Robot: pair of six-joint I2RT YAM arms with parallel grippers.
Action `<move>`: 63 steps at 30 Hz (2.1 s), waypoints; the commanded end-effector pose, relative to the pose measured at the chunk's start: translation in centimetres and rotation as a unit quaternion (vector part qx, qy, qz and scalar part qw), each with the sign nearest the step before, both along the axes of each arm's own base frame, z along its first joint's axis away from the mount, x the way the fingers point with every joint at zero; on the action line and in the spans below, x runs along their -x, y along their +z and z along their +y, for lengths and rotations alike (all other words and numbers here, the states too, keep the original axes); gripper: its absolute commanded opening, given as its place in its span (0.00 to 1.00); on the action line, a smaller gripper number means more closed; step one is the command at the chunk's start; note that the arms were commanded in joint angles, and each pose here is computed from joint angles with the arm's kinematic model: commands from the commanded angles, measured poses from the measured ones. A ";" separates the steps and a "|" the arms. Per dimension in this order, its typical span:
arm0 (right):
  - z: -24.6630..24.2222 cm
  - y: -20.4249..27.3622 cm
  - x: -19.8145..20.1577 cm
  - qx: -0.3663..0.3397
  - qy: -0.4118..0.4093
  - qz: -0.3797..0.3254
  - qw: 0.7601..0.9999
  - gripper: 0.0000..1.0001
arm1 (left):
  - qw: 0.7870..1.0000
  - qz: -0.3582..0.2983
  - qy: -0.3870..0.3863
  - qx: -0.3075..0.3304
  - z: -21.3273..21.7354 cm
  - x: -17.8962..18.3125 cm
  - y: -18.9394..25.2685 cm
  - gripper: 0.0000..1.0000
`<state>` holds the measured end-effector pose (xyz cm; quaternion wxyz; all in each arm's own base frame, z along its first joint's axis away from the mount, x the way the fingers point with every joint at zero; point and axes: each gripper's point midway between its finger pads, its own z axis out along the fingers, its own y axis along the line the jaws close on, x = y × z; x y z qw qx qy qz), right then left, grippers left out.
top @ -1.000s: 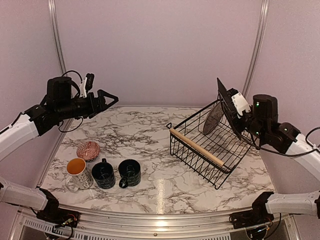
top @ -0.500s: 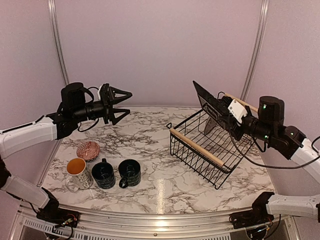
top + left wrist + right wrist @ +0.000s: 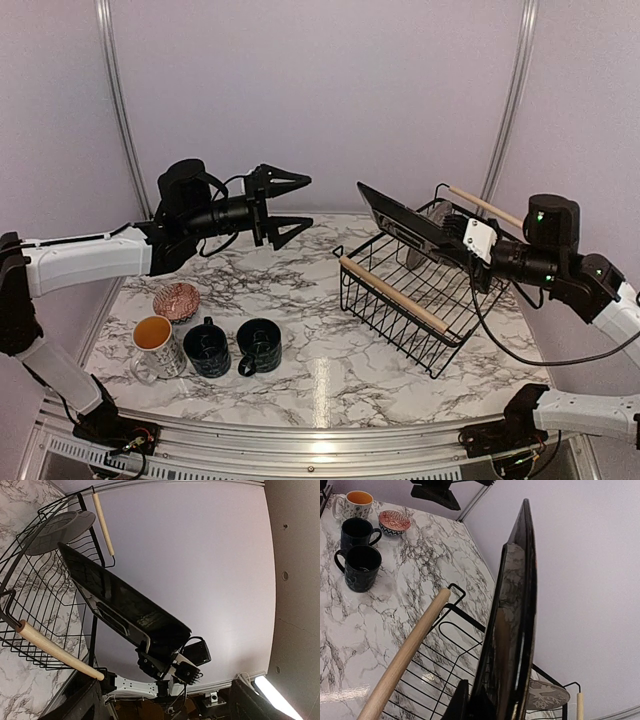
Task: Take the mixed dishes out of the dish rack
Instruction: Pass from the right arm to the left
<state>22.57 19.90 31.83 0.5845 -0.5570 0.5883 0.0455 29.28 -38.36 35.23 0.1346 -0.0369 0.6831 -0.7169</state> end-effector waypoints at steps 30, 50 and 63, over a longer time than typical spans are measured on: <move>6.8 11.1 2.7 0.059 0.227 -0.371 0.898 0.00 | 0.988 0.131 -0.085 -0.004 -4.1 1.2 -2.8 0.63; 7.0 6.8 0.2 0.109 0.203 -0.344 0.910 0.50 | 0.998 0.041 -0.051 0.023 -1.4 -1.3 0.5 0.00; 5.5 7.0 -5.2 0.053 0.043 -0.241 0.968 0.98 | 0.990 -0.080 0.106 -0.038 9.8 -6.7 5.4 0.00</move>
